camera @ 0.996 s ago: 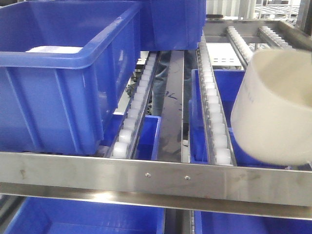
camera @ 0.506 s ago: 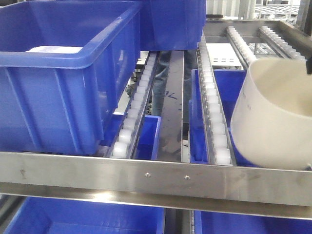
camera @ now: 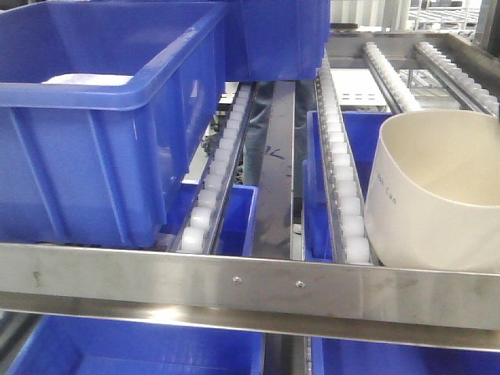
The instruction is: Move white bin to right shelf second layer
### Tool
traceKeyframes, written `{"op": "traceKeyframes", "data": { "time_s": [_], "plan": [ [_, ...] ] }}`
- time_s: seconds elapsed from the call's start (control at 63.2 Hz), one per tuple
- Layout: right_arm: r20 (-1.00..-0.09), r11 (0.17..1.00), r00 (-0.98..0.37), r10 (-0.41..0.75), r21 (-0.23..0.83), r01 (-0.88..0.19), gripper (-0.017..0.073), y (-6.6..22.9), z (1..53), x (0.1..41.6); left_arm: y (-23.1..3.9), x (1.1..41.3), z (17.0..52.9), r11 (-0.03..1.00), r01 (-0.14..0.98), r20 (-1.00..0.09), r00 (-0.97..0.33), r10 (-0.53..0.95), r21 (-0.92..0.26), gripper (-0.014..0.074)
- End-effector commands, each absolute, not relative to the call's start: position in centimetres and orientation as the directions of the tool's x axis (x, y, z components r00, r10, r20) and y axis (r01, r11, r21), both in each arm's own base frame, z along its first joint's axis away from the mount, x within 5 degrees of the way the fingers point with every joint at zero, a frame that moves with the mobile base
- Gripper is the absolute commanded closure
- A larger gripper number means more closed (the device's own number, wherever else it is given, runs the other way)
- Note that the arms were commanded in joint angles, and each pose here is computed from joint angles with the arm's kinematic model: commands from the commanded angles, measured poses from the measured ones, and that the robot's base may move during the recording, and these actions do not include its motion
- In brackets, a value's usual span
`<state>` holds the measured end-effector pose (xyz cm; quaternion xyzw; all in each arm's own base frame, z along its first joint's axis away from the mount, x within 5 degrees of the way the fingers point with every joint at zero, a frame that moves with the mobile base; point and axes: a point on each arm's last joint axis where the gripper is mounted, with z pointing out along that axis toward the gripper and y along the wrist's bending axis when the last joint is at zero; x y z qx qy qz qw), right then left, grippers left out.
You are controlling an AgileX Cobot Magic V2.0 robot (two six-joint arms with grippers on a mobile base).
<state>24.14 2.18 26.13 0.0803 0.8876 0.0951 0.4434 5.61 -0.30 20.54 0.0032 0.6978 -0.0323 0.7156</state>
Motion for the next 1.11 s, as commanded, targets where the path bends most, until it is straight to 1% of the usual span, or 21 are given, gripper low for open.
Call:
{"op": "traceKeyframes", "data": {
  "time_s": [0.0, 0.047, 0.111, 0.174, 0.19, 0.237, 0.348, 0.427, 0.569, 0.68, 0.87, 0.996, 1.091],
  "plan": [
    [-0.829, 0.981, -0.534, 0.166, 0.192, 0.006, 0.0216, 2.0, 28.7, 23.1, -0.3, 5.6, 20.5, 0.997, 0.055, -0.994, 0.094, -0.056, -0.051, 0.0509],
    [-0.827, 0.99, -0.552, 0.106, 0.14, -0.02, 0.0284, 1.9, 28.7, 22.2, -0.3, 5.6, 20.5, 0.997, 0.055, -0.994, 0.094, -0.056, -0.051, 0.0509],
    [-0.828, 0.996, -0.559, 0.027, 0.069, -0.054, 0.0403, 1.7, 28.4, 20.8, -0.3, 5.6, 20.5, 0.997, 0.055, -0.994, 0.094, -0.056, -0.051, 0.0509],
    [-0.843, 0.997, -0.538, -0.005, 0.036, -0.066, 0.0517, 1.5, 28.1, 19.1, -0.3, 5.6, 20.5, 0.997, 0.055, -0.994, 0.094, -0.056, -0.051, 0.0509],
    [-0.847, 0.997, -0.532, -0.007, 0.034, -0.067, 0.0524, 1.5, 28.0, 18.7, -0.3, 5.6, 20.5, 0.997, 0.055, -0.994, 0.094, -0.056, -0.051, 0.0509],
    [-0.863, 0.997, -0.505, -0.011, 0.028, -0.069, 0.0496, 1.4, 27.7, 17.3, -0.3, 5.6, 20.5, 0.997, 0.055, -0.994, 0.094, -0.056, -0.051, 0.0509],
    [-0.891, 0.997, -0.454, -0.008, 0.028, -0.072, 0.051, 1.1, 27.2, 13.9, -0.3, 5.6, 20.5, 0.997, 0.055, -0.994, 0.094, -0.056, -0.051, 0.0509],
    [-0.922, 0.997, -0.388, -0.003, 0.028, -0.074, 0.051, 1.0, 27.4, 11.7, -0.3, 5.6, 20.5, 0.997, 0.055, -0.994, 0.094, -0.056, -0.051, 0.0509],
    [-0.951, 0.997, -0.31, 0.002, 0.028, -0.078, 0.051, 0.8, 27.8, 9.3, -0.3, 5.6, 20.5, 0.997, 0.055, -0.994, 0.094, -0.056, -0.051, 0.0509],
    [-0.965, 0.996, -0.261, 0.005, 0.027, -0.08, 0.051, 0.7, 28.2, 8.2, -0.3, 5.6, 20.5, 0.997, 0.055, -0.994, 0.094, -0.056, -0.051, 0.0509],
    [-0.972, 0.996, -0.234, 0.009, 0.028, -0.08, 0.051, 0.7, 28.5, 8.1, -0.3, 5.6, 20.5, 0.997, 0.055, -0.994, 0.094, -0.056, -0.051, 0.0509],
    [-0.994, 0.996, -0.111, 0.003, 0.013, -0.087, 0.051, 0.7, 28.2, 8.1, -0.3, 5.6, 20.5, 0.997, 0.055, -0.994, 0.094, -0.056, -0.051, 0.0509],
    [-1.0, 0.996, -0.017, -0.016, -0.015, -0.088, 0.051, 0.7, 26.2, 7.7, -0.3, 5.6, 20.5, 0.997, 0.055, -0.994, 0.094, -0.056, -0.051, 0.0509]
  ]
}}
